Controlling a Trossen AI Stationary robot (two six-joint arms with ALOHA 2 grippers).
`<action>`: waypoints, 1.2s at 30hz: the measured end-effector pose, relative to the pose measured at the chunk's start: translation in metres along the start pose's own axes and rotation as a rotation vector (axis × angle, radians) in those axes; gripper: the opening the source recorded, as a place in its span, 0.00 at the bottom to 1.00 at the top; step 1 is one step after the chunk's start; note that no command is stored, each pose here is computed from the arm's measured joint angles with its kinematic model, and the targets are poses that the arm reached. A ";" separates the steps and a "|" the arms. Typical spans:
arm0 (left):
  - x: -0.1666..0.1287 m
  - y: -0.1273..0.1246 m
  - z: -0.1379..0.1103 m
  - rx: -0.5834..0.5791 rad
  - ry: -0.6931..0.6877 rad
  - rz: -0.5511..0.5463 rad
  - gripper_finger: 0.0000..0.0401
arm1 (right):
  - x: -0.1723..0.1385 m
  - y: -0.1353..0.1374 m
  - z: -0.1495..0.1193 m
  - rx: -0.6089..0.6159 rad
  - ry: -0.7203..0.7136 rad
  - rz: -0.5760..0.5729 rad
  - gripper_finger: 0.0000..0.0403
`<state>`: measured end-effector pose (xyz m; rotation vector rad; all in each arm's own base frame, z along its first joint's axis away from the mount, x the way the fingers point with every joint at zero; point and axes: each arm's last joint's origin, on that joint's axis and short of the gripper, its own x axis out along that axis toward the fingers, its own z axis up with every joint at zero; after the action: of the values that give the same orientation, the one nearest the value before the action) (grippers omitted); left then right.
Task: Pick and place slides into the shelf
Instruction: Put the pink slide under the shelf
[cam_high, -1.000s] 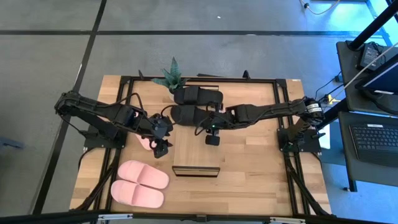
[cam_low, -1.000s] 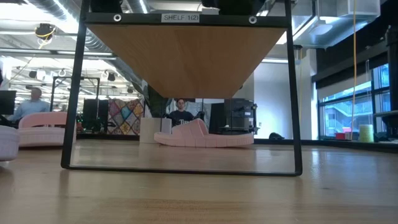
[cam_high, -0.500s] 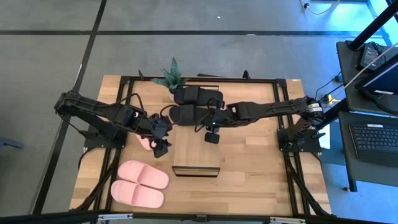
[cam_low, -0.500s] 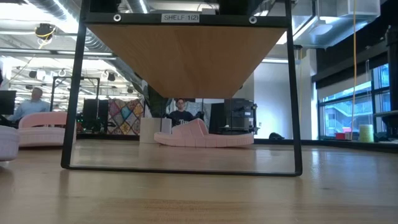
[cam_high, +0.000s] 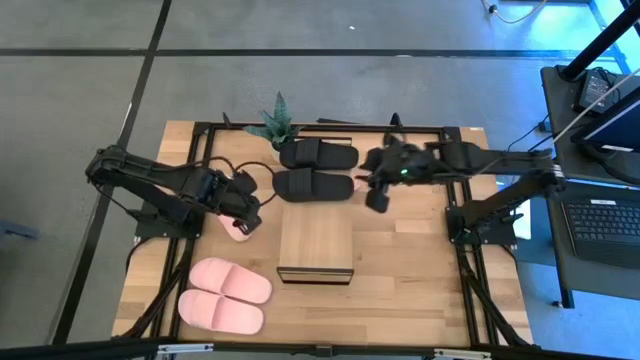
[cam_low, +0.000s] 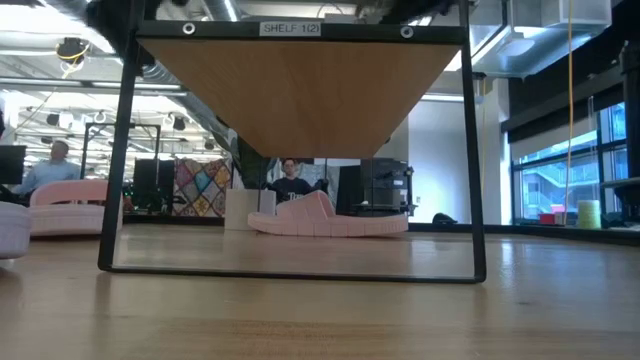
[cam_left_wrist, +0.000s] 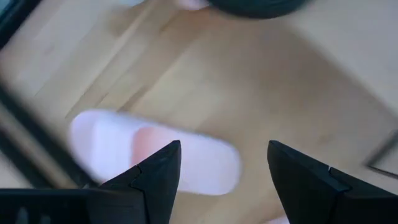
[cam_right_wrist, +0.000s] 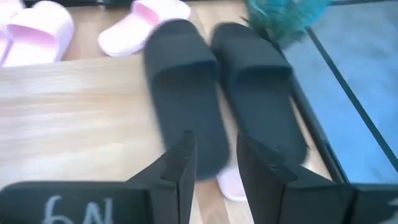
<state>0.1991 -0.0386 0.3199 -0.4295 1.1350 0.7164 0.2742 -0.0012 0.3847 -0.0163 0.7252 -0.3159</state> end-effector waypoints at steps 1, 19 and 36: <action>0.003 0.002 -0.001 -0.029 0.012 0.030 0.57 | -0.004 -0.004 -0.005 0.008 -0.010 -0.008 0.29; 0.108 0.040 -0.049 -0.133 0.254 0.372 0.57 | 0.004 -0.028 -0.060 0.145 -0.083 -0.064 0.29; 0.151 0.042 -0.044 -0.108 0.304 0.533 0.50 | 0.007 -0.027 -0.062 0.144 -0.083 -0.064 0.29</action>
<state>0.1759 0.0074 0.1655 -0.3336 1.5256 1.2105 0.2308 -0.0234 0.3369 0.0834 0.6191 -0.4252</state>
